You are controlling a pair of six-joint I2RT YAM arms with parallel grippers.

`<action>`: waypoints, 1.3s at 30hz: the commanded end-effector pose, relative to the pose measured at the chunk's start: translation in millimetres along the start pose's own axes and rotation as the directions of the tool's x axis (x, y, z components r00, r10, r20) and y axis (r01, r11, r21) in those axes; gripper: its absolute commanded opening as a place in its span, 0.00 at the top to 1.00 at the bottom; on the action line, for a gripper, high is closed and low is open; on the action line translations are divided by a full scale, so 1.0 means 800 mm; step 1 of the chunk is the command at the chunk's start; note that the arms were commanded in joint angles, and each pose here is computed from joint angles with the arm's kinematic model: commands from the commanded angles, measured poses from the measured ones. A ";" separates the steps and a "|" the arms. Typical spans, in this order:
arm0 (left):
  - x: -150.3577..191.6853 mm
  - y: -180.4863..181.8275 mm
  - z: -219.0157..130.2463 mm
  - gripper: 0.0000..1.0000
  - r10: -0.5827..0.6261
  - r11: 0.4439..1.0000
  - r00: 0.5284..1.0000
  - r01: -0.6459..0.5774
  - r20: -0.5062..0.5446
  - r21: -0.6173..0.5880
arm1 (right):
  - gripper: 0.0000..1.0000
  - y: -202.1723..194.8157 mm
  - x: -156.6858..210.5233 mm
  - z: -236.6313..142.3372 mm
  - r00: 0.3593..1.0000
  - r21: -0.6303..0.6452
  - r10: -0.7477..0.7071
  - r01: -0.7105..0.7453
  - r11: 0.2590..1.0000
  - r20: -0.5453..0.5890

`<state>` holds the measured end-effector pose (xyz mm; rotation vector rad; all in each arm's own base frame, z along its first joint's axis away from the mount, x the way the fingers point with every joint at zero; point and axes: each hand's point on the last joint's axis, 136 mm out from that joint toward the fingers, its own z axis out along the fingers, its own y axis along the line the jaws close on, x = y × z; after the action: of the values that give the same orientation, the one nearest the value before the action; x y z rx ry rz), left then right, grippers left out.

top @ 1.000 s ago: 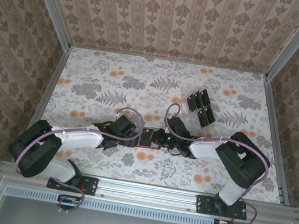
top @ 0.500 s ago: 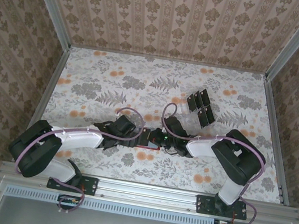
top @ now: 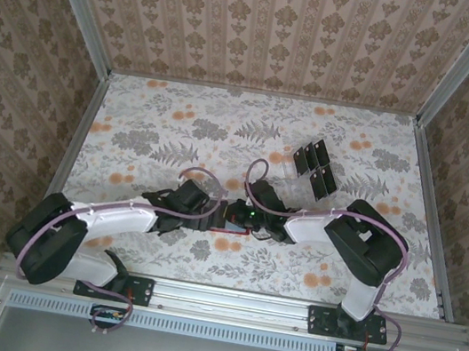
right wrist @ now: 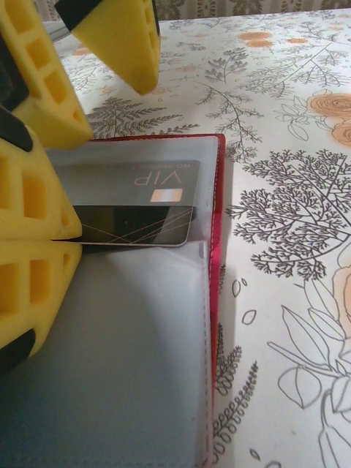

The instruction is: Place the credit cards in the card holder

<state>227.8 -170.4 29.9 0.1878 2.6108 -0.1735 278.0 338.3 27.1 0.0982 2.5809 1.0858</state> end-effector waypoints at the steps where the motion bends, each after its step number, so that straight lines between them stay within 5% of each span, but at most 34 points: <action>1: 0.002 0.027 -0.013 0.00 -0.020 0.998 1.000 0.020 -0.007 -0.058 | 1.00 -0.021 0.016 0.008 0.999 0.072 0.013 -0.009 0.997 -0.053; 13: 0.019 0.061 -0.002 0.00 -0.080 0.990 0.996 0.075 -0.035 -0.118 | 1.00 -0.025 0.017 0.008 0.998 0.088 0.016 -0.011 0.996 -0.058; 39: 0.049 0.038 0.028 0.00 -0.058 0.996 0.991 0.050 -0.117 -0.074 | 1.00 -0.002 0.023 0.020 0.995 0.064 -0.002 0.009 0.998 -0.100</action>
<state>223.7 -130.3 10.2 0.0864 2.6662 -0.0182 278.4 350.7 25.6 0.0806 2.6213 1.0657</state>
